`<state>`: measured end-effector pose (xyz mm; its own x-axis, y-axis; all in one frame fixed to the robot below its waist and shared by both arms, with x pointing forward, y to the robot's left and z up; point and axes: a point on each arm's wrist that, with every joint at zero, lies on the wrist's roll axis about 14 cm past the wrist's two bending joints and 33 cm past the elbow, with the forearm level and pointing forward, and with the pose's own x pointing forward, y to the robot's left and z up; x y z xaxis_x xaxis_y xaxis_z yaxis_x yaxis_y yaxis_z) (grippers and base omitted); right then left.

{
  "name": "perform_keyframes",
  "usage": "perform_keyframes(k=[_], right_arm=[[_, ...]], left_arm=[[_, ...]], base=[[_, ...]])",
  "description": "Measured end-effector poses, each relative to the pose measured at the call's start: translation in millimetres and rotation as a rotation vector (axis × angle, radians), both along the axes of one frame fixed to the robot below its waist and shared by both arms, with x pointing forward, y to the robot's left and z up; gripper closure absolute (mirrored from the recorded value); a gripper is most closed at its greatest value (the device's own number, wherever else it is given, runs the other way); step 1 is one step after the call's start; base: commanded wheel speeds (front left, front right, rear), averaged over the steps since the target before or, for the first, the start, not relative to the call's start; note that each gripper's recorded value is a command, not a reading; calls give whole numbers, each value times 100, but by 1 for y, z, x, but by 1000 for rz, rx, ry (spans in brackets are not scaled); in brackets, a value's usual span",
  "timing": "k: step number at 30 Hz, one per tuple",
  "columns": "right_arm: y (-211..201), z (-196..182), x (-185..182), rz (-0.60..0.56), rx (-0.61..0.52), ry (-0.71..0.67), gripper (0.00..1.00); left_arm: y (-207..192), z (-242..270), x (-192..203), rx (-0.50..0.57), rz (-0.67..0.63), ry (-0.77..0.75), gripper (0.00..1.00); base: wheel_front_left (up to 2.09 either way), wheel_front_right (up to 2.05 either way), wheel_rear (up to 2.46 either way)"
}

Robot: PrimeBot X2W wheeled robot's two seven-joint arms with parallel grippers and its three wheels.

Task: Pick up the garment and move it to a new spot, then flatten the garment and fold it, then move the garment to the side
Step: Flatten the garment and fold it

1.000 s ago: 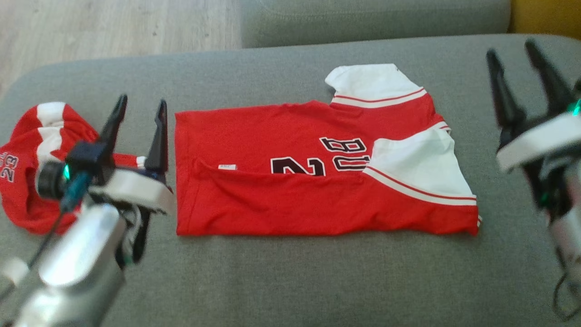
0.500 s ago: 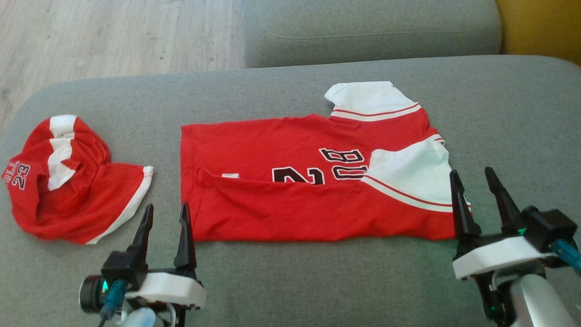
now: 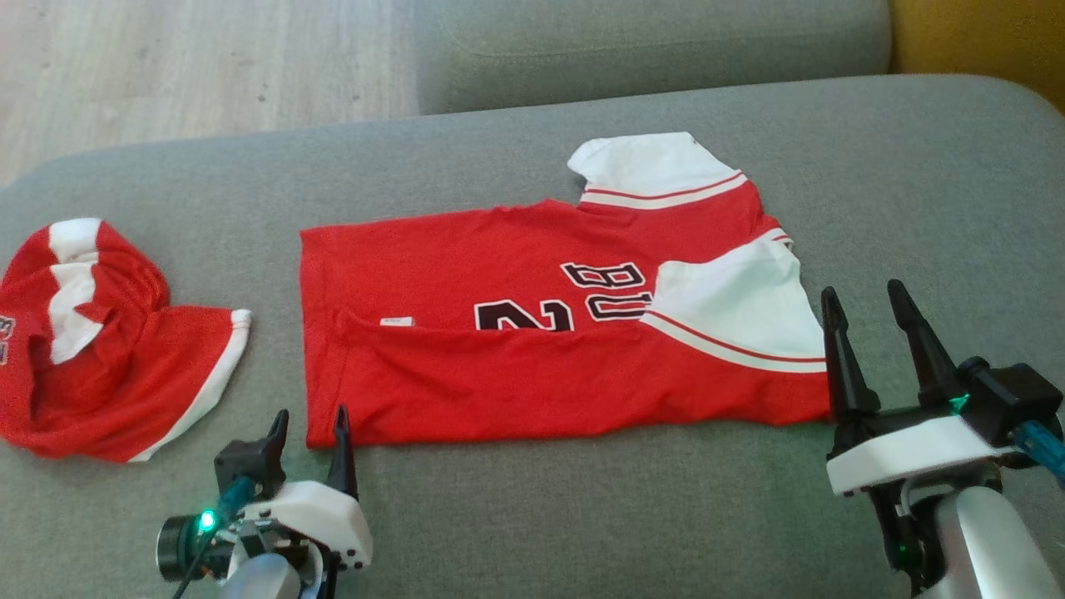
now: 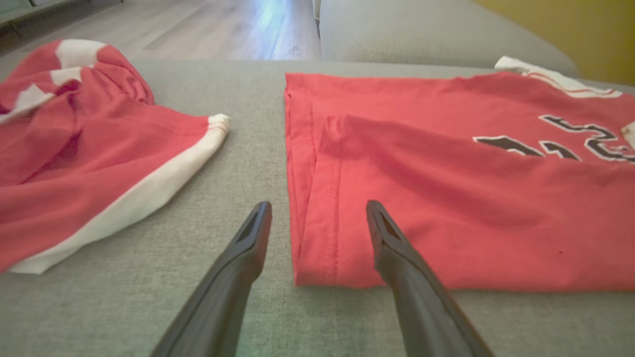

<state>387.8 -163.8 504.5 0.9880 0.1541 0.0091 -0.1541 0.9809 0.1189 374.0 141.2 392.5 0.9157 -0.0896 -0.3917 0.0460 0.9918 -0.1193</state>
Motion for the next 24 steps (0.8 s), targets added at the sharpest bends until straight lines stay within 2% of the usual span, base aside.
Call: perform_keyframes(k=[5, 9, 10, 11, 18, 24], right_arm=[[-7, -5, -2, -22, -1, 15, 0], [-13, -11, -3, -37, -11, 38, 0], [-15, -14, -3, -42, -19, 48, 0], [-18, -18, -3, -50, -29, 65, 0], [-38, -52, -7, -120, -80, 219, 0], [-38, -92, -18, -138, -46, 405, 0]], left_arm=[[3, -32, -4, 40, 8, 152, 0], [-3, -38, 2, 39, -22, 188, 0], [-5, -37, 5, 36, -32, 189, 37], [-7, -36, 7, 28, -38, 186, 100], [-6, -25, 10, 11, -22, 107, 100], [-1, 0, 16, -8, 3, -12, 100]], base=[[0, 0, 0], [0, 0, 0], [0, 0, 0], [0, 0, 0], [0, 0, 0], [0, 0, 0]])
